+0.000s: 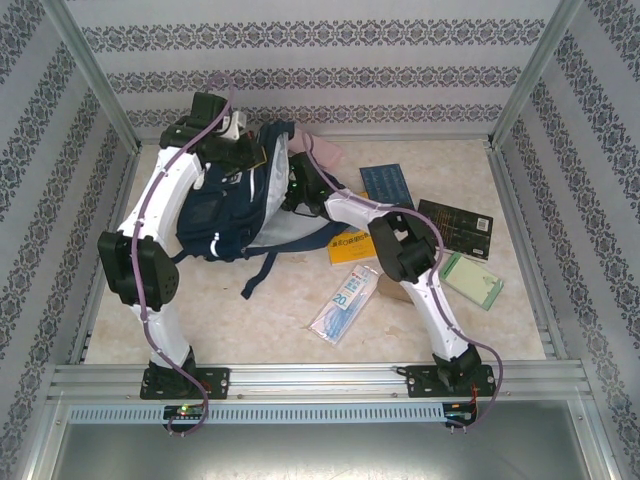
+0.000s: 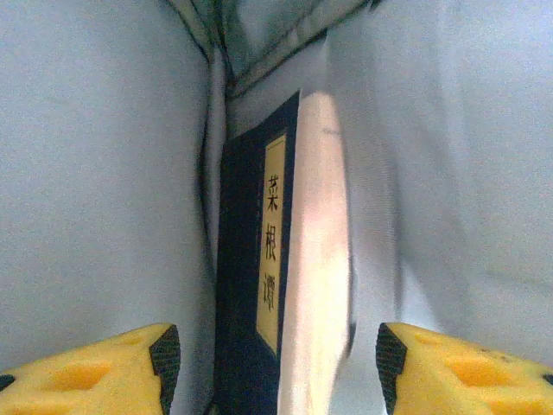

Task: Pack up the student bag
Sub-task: Place the book in the student bag, then close the student bag at the top-left of the table.

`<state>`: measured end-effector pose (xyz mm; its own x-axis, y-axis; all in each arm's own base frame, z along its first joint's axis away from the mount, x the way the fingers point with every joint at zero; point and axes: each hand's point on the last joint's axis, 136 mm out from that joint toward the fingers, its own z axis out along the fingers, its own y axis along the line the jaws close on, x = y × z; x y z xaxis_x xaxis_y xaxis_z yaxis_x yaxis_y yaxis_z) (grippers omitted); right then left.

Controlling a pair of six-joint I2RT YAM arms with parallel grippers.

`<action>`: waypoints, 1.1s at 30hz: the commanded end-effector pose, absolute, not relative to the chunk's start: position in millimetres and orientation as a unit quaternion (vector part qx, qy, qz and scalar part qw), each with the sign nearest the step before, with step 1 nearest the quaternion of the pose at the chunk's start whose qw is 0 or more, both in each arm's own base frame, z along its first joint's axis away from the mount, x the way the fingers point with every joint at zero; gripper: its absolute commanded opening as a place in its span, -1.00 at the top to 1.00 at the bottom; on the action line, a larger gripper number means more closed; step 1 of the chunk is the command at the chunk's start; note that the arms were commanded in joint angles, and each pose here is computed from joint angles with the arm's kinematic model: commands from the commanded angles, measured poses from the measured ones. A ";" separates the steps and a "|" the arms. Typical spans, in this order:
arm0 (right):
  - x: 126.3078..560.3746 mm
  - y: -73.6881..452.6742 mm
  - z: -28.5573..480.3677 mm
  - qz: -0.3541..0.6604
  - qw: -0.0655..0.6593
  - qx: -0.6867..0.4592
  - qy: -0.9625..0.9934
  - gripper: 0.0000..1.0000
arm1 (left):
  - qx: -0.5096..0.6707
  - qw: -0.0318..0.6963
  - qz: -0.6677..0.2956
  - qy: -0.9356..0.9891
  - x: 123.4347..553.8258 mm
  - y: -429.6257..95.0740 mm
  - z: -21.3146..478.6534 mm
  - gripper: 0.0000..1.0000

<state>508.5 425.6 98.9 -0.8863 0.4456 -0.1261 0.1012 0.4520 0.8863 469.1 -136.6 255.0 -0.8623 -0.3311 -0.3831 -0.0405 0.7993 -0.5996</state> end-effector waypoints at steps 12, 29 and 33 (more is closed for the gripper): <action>462.3 311.2 153.6 0.415 0.239 0.138 0.867 -0.25 | -0.082 0.238 -0.183 0.950 443.9 -68.2 204.7 0.98; 400.9 148.4 81.7 0.210 0.216 0.182 0.936 -0.26 | -0.121 0.189 -0.314 0.923 428.1 -147.2 179.4 -0.19; 396.1 137.7 69.9 0.204 0.200 0.195 0.938 -0.26 | -0.121 0.187 -0.334 0.916 424.5 -187.3 175.7 -0.34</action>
<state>402.1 148.8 73.8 -0.8395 0.4604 -0.2886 0.2800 0.8217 0.4964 420.0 -154.8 156.5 -0.9202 -0.3043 -0.2463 -0.1133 0.8092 -0.5765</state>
